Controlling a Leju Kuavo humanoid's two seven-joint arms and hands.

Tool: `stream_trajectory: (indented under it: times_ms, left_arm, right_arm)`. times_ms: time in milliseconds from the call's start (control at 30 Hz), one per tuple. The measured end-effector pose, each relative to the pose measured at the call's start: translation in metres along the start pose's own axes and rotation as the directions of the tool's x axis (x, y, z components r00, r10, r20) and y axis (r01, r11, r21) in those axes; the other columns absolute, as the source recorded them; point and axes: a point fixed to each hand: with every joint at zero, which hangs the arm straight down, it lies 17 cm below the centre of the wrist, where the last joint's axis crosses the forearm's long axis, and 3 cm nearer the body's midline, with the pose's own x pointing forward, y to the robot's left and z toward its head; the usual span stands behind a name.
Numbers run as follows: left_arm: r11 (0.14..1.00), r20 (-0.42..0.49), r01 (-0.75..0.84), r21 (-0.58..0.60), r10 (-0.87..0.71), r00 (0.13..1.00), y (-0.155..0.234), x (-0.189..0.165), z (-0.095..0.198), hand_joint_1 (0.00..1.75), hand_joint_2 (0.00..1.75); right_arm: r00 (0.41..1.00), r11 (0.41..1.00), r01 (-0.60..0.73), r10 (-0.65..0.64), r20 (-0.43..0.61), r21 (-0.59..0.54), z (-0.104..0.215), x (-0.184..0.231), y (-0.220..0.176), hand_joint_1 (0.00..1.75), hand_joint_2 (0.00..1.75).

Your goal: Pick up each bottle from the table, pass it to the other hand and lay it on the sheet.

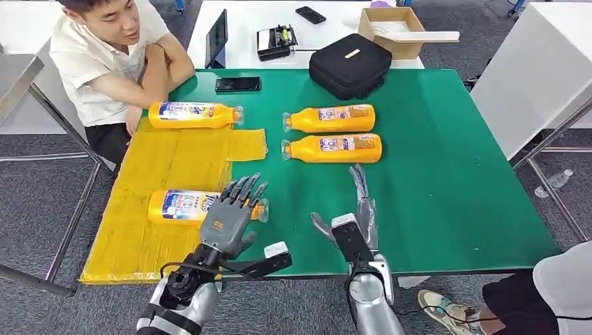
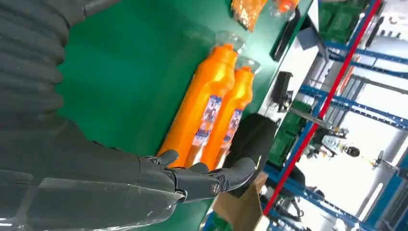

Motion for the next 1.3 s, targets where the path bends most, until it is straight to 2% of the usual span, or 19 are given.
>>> stream_trajectory:
  times_ms: [267, 367, 433, 467, 500, 533, 600, 667, 800, 933, 1000, 1100, 1200, 1300]
  left_arm:
    - [0.978, 0.114, -0.063, 0.201, 0.04, 0.993, 0.066, 0.058, 0.01, 0.0, 1.75]
    - [0.955, 0.133, -0.114, 0.273, 0.08, 0.988, 0.09, 0.067, 0.015, 0.0, 1.75]
    - [0.942, 0.141, -0.159, 0.297, 0.121, 0.983, 0.099, 0.068, 0.019, 0.0, 1.75]
    - [0.929, 0.152, -0.212, 0.303, 0.172, 0.973, 0.103, 0.068, 0.021, 0.0, 1.75]
    - [0.912, 0.163, -0.283, 0.297, 0.244, 0.956, 0.104, 0.068, 0.024, 0.0, 1.75]
    - [0.885, 0.173, -0.367, 0.285, 0.329, 0.928, 0.104, 0.065, 0.027, 0.0, 1.75]
    - [0.834, 0.168, -0.486, 0.26, 0.457, 0.874, 0.101, 0.057, 0.034, 0.0, 1.75]
    - [0.799, 0.147, -0.553, 0.237, 0.533, 0.833, 0.095, 0.049, 0.04, 0.0, 1.75]
    - [0.752, 0.106, -0.625, 0.207, 0.618, 0.779, 0.085, 0.039, 0.047, 0.0, 1.75]
    - [0.716, 0.076, -0.665, 0.212, 0.667, 0.741, 0.082, 0.03, 0.05, 0.0, 1.75]
    - [0.709, 0.065, -0.669, 0.223, 0.674, 0.736, 0.083, 0.025, 0.052, 0.0, 1.75]
    - [0.706, 0.063, -0.673, 0.222, 0.678, 0.732, 0.083, 0.025, 0.052, 0.0, 1.75]
    - [0.708, 0.069, -0.672, 0.219, 0.676, 0.734, 0.083, 0.026, 0.052, 0.0, 1.75]
    - [0.712, 0.073, -0.668, 0.216, 0.67, 0.739, 0.083, 0.027, 0.052, 0.0, 1.75]
  right_arm:
    - [0.998, 0.997, -0.053, 0.054, 0.014, -0.061, 0.005, 0.007, -0.021, 0.0, 1.75]
    - [1.0, 0.998, -0.011, 0.012, 0.017, -0.065, 0.008, 0.014, -0.024, 0.0, 1.75]
    - [0.996, 0.996, 0.085, -0.085, 0.002, -0.029, 0.011, 0.015, -0.017, 0.0, 1.75]
    - [0.985, 0.985, 0.174, -0.174, -0.008, -0.007, 0.014, 0.018, -0.013, 0.0, 0.0]
    - [0.96, 0.96, 0.281, -0.281, -0.015, 0.01, 0.018, 0.022, -0.01, 0.0, 0.0]
    - [0.931, 0.931, 0.364, -0.364, -0.015, 0.015, 0.023, 0.026, -0.009, 0.0, 1.75]
    - [0.9, 0.9, 0.436, -0.437, -0.017, -0.011, 0.03, 0.03, -0.016, 0.0, 1.75]
    - [0.924, 0.923, 0.38, -0.381, -0.008, -0.052, 0.033, 0.034, -0.031, 0.0, 1.75]
    - [0.996, 0.985, 0.082, -0.077, 0.038, -0.149, 0.032, 0.047, -0.068, 0.0, 1.75]
    - [0.989, 0.973, -0.143, 0.144, -0.005, -0.179, 0.032, 0.046, -0.084, 0.0, 1.75]
    - [0.954, 0.94, -0.298, 0.29, -0.07, -0.166, 0.033, 0.035, -0.089, 0.0, 1.75]
    - [0.857, 0.85, -0.512, 0.497, -0.139, -0.12, 0.037, 0.019, -0.095, 0.0, 1.75]
    - [0.774, 0.774, -0.629, 0.614, -0.158, -0.073, 0.043, 0.004, -0.098, 0.0, 1.75]
    - [0.731, 0.736, -0.676, 0.664, -0.154, -0.035, 0.048, -0.006, -0.097, 0.0, 1.75]
